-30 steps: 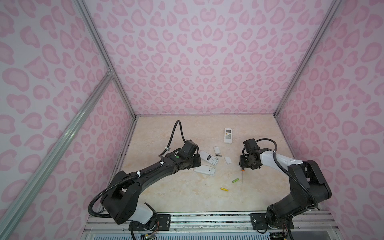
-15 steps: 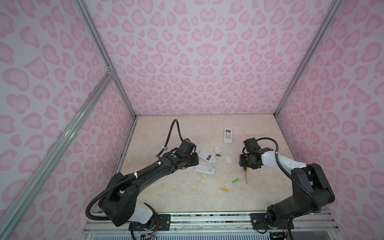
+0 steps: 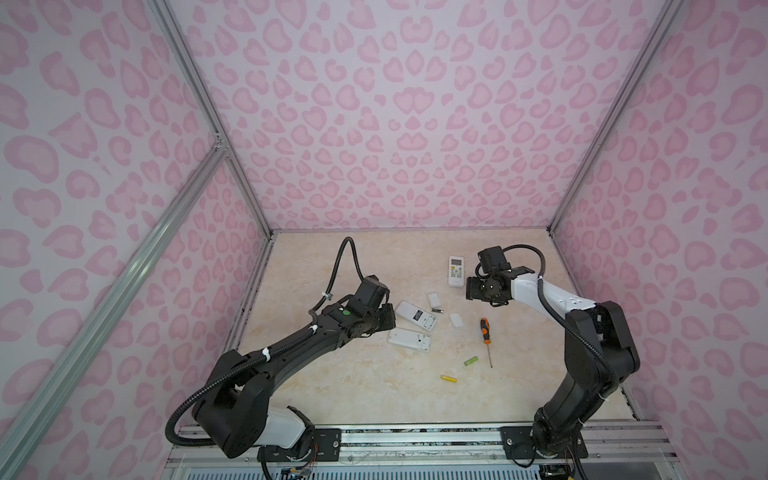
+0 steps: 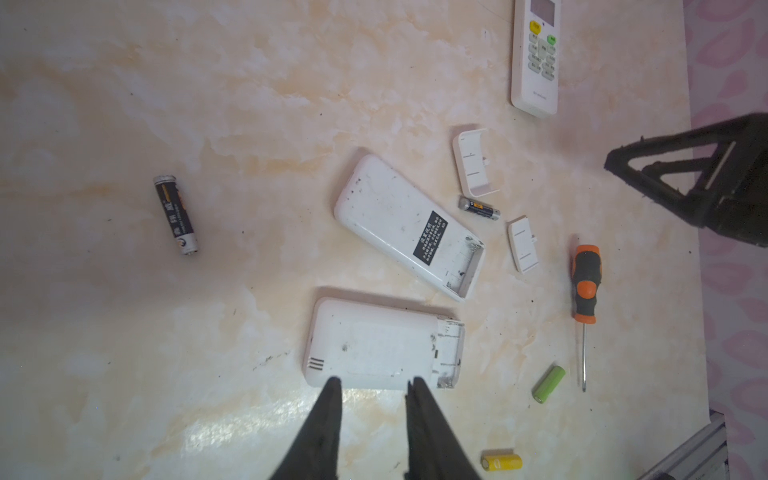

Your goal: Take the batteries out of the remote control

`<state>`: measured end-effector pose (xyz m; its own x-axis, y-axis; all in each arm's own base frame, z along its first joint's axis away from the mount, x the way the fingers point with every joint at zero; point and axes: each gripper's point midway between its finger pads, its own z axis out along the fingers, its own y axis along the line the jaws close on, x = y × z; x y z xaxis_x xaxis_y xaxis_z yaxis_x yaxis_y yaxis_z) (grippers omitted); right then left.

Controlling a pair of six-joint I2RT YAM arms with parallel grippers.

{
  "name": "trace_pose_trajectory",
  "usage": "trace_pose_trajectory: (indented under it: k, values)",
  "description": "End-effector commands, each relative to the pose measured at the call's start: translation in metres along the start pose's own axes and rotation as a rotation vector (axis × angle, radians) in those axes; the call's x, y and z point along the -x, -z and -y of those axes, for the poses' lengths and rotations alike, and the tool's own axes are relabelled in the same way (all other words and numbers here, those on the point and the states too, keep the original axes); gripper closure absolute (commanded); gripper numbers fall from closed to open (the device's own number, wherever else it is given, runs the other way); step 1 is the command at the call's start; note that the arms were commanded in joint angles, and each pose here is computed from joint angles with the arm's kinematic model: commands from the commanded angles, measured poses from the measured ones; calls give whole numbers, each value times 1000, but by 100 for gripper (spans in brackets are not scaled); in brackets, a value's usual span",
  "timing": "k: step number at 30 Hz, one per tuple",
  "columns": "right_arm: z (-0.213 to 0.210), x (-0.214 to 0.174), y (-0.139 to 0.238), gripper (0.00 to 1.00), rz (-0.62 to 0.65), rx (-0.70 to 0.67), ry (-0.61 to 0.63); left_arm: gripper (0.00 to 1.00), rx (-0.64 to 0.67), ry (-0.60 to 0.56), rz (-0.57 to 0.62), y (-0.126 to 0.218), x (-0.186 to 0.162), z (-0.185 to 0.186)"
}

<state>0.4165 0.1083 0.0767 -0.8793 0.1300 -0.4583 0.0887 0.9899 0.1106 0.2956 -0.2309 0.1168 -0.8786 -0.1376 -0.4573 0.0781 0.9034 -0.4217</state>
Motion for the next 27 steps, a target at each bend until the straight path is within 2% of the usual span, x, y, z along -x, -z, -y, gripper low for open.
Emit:
trace_pose_trajectory:
  k: [1,4,7,10,20,21,27]
  values:
    - [-12,13,-12,23,3,-2,1,60,-37,-52,5,-1,5,11]
    - [-25,24,-25,19,1,-4,6,50,-54,-114,-10,-8,9,27]
    - [-34,25,-40,18,-29,-15,21,46,-64,-146,-20,-17,14,38]
    - [-44,37,-48,18,-23,-22,33,45,-77,-154,-28,-26,17,46]
    - [-35,37,-78,18,-74,-133,62,45,-76,-166,-51,-42,16,48]
    - [-39,37,-80,19,-80,-119,72,45,-73,-169,-52,-43,16,47]
    - [-52,36,-85,50,-68,-76,96,49,-42,-143,-41,-45,18,35]
